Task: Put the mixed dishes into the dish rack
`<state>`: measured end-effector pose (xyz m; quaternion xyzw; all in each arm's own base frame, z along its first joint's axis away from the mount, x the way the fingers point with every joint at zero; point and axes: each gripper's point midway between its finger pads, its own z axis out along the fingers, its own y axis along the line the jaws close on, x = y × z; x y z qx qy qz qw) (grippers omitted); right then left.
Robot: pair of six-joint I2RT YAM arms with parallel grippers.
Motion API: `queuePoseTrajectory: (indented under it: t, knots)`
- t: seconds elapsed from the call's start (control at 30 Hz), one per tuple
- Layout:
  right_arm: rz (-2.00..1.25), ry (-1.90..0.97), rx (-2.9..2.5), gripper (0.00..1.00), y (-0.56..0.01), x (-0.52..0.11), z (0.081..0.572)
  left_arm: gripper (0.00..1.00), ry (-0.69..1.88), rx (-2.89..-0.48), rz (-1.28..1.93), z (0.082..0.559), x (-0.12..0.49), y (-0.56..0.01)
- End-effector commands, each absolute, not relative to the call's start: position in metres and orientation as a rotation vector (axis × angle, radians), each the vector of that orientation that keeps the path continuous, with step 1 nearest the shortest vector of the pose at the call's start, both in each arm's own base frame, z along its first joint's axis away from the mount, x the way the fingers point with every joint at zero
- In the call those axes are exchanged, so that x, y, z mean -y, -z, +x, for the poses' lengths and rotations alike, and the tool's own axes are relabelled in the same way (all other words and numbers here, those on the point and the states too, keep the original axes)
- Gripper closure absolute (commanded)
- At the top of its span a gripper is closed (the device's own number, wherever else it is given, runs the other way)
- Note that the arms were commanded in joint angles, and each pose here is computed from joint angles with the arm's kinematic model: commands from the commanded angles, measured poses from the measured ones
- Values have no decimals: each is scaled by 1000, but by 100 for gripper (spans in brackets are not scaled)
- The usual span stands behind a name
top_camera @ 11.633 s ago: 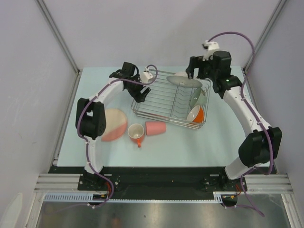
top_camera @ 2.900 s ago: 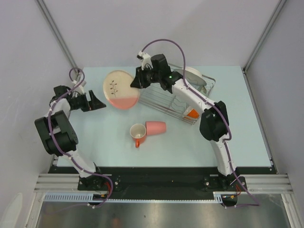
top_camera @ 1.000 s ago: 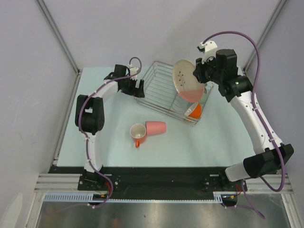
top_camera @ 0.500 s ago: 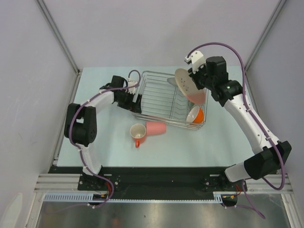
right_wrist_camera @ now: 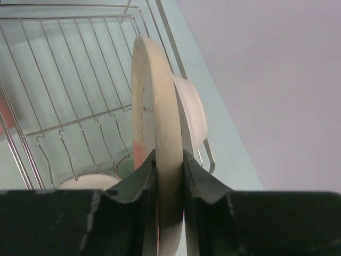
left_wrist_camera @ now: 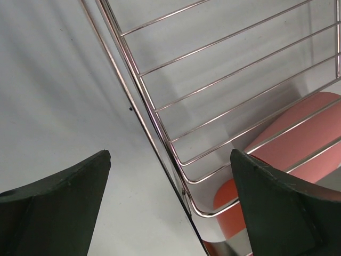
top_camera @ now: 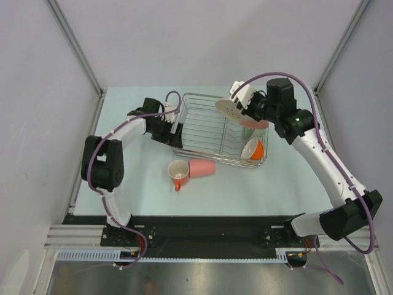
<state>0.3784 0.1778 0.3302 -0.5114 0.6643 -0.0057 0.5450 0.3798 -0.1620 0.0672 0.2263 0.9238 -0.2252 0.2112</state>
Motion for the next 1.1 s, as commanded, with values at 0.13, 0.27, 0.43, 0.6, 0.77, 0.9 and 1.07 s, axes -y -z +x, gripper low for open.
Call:
queuePoseTrajectory:
  t: [0.13,0.27,0.43,0.6,0.77,0.9,1.07]
  knots:
    - [-1311,128,-1322,100,-366,-206,397,0,689,-2476,689,369,169,-108]
    - [-1351,139,-1329,100,-352,-214,404,1,706,-2490,694,362,169,-104]
    - [-1382,171,-1360,100,-335,-215,411,0,712,-2499,709,360,169,-96]
    - [-1424,232,-1363,100,-326,-216,416,0,707,-2501,702,364,167,-91]
    - [-1496,314,-1346,100,-317,-219,416,0,710,-2499,693,367,166,-90]
    - [-1560,418,-1337,100,-310,-217,419,0,713,-2507,687,367,164,-86]
    - [-1577,390,-1365,100,-299,-220,417,0,710,-2499,682,370,162,-87]
